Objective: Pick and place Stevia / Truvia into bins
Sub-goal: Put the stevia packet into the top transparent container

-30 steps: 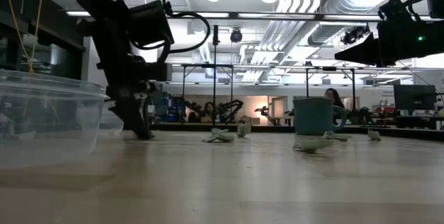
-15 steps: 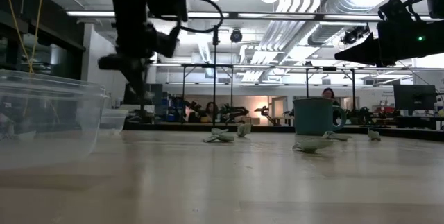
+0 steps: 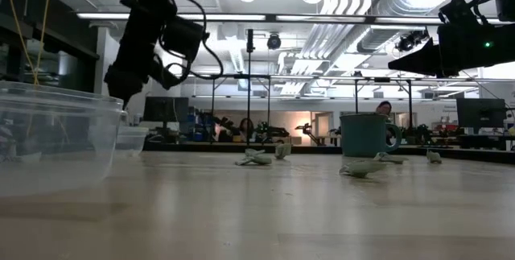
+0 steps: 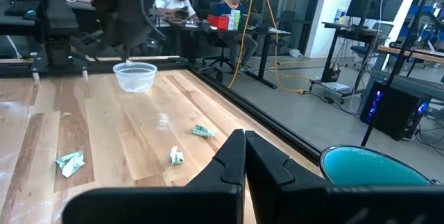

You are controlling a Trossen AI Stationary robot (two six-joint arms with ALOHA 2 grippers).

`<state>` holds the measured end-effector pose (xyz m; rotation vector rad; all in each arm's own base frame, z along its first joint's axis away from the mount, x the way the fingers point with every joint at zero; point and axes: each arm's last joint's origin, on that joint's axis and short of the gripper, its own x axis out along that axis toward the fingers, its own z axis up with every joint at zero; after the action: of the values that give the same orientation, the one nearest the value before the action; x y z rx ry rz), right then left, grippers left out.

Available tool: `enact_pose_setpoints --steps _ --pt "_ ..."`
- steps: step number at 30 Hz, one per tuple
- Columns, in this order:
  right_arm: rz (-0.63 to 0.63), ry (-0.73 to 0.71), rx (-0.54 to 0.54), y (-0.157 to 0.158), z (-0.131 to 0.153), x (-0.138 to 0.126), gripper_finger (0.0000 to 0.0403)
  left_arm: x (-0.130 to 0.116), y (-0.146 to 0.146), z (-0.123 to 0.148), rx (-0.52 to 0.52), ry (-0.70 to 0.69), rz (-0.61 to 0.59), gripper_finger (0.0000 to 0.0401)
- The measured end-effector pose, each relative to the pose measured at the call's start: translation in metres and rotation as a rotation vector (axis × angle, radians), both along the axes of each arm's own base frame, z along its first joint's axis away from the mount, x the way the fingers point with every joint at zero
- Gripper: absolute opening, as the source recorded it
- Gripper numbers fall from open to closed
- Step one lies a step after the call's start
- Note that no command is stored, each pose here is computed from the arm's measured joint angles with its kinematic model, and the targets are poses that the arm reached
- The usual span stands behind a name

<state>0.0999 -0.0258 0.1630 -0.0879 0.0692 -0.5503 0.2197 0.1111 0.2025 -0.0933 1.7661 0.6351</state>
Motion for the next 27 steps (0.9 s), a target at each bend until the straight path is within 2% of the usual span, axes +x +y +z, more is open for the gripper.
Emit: enact_pose_setpoints --steps 5,11,14,18,22,24,27 --pt "0.0 -0.009 0.015 0.0 0.0 0.0 0.0 -0.005 0.014 -0.002 0.004 -0.019 0.024 0.0117" --pt "0.0 -0.008 0.012 0.0 0.0 0.0 0.0 -0.007 0.018 0.003 -0.015 -0.003 0.016 0.0184" --pt "-0.001 -0.008 0.013 0.0 0.0 0.0 0.0 -0.001 0.013 0.017 -0.056 -0.087 0.003 0.02" --pt "0.0 -0.01 0.016 0.0 0.0 0.0 0.0 0.01 -0.009 0.042 -0.139 -0.305 -0.057 0.0203" --pt "-0.001 -0.017 0.028 0.0 0.0 0.0 0.0 0.018 -0.047 0.057 -0.343 -0.497 -0.09 0.02" --pt "-0.001 -0.018 0.029 0.0 0.0 0.0 0.0 0.022 -0.069 0.059 -0.39 -0.507 -0.117 0.02" --pt "-0.001 -0.018 0.029 0.0 0.0 0.0 0.0 0.025 -0.103 0.056 -0.4 -0.472 -0.174 0.02"
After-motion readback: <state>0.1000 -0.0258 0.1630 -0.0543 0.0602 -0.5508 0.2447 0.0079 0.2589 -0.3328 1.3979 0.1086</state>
